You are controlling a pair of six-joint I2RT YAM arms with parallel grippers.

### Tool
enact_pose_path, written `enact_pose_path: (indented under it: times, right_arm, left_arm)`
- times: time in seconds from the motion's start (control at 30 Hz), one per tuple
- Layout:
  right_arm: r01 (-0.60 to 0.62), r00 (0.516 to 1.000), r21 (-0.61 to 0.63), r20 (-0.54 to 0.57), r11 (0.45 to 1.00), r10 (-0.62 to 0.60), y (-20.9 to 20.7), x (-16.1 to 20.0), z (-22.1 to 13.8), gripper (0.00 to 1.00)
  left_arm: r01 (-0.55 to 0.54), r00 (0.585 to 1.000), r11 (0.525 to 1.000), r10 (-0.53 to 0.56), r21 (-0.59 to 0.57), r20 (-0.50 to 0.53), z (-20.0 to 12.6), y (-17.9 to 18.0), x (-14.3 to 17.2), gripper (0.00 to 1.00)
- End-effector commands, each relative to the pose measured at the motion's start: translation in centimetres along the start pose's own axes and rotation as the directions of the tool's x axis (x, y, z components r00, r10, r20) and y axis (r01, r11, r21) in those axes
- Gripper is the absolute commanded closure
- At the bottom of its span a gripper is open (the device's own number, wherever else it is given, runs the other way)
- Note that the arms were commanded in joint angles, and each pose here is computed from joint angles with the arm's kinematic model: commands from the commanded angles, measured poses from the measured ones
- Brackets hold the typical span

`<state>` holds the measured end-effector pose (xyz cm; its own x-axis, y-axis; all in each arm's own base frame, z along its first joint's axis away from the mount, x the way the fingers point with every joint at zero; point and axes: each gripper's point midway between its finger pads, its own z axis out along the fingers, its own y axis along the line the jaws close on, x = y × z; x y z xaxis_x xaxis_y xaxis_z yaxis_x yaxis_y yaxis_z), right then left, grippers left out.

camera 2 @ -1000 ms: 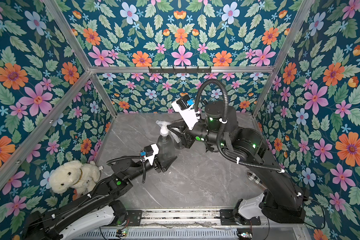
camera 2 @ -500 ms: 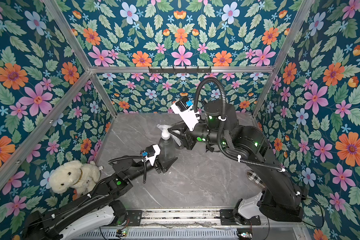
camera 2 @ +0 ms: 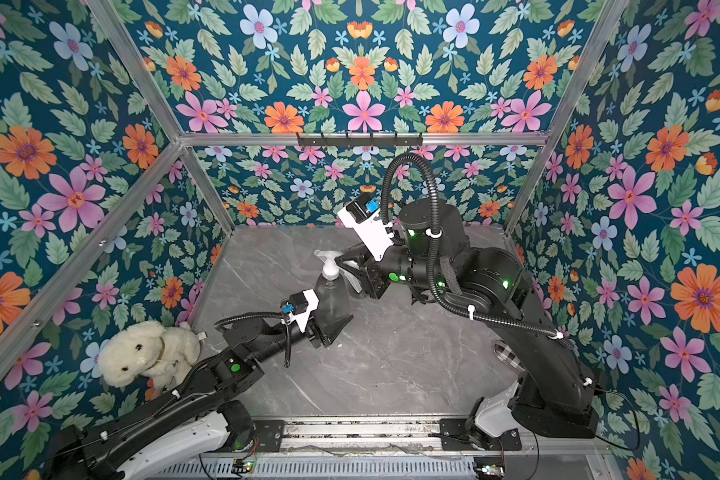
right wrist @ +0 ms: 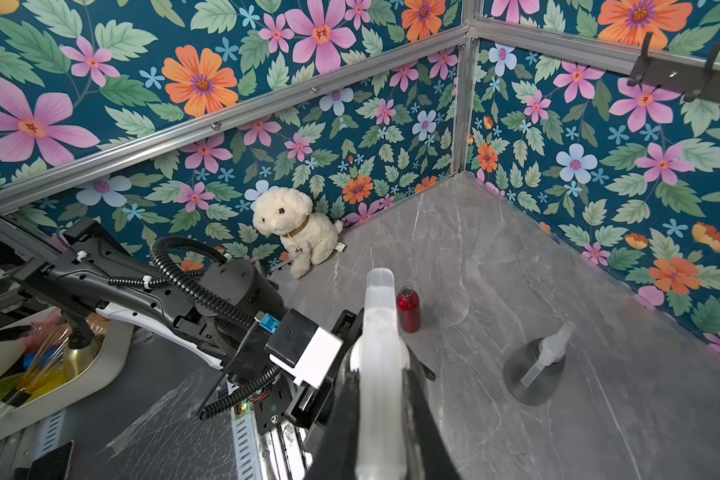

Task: Attach spray nozzles to spray bottles
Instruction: Screw the spray nozzle on the spray bottle.

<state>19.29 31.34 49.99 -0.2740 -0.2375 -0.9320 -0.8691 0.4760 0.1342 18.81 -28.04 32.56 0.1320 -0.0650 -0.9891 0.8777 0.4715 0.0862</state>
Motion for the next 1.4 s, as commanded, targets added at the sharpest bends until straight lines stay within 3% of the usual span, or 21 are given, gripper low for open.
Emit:
enact_pose_path:
  times: [0.0,0.2,0.43,0.53,0.73,1.0,1.2,1.37]
  right_arm:
    - [-0.015,0.997,-0.055,-0.08,0.998,0.01,0.9,1.8,0.6,1.0]
    - [-0.041,0.988,-0.014,-0.151,0.999,0.039,0.0,3.2,1.9,1.0]
    - [-0.041,0.988,0.026,-0.148,0.999,0.045,-0.5,3.0,2.0,1.0]
    - [-0.035,0.993,0.039,-0.111,0.999,0.039,-0.7,2.1,1.6,0.86]
    - [-0.023,0.998,0.053,-0.064,0.998,0.027,-0.8,0.5,1.1,0.68]
    - [-0.007,1.0,0.056,-0.015,0.998,0.008,-0.7,-1.1,0.2,0.57]
    - [-0.011,1.0,0.072,-0.009,0.997,0.012,-0.7,-0.4,-0.4,0.49]
    - [0.005,0.988,0.049,0.155,0.999,-0.012,0.0,-1.6,-2.8,0.43]
  left_arm:
    - [-0.026,0.994,0.999,0.028,-0.02,0.104,-0.2,0.3,-2.7,1.0]
    - [-0.043,0.994,0.997,0.05,-0.068,0.101,-0.2,1.1,-3.0,1.0]
    - [-0.049,0.994,0.995,0.057,-0.081,0.095,-0.2,1.3,-2.9,1.0]
    - [-0.044,0.995,0.996,0.051,-0.077,0.087,0.0,1.3,-2.6,1.0]
    - [-0.029,0.997,0.997,0.035,-0.075,0.074,0.2,1.3,-2.1,1.0]
    - [-0.021,0.997,0.997,0.026,-0.071,0.066,0.4,1.3,-1.8,1.0]
    - [-0.018,0.996,0.995,0.026,-0.094,0.088,0.1,1.6,-2.2,1.0]
    - [-0.009,0.994,0.994,0.02,-0.107,0.103,0.2,1.9,-2.2,1.0]
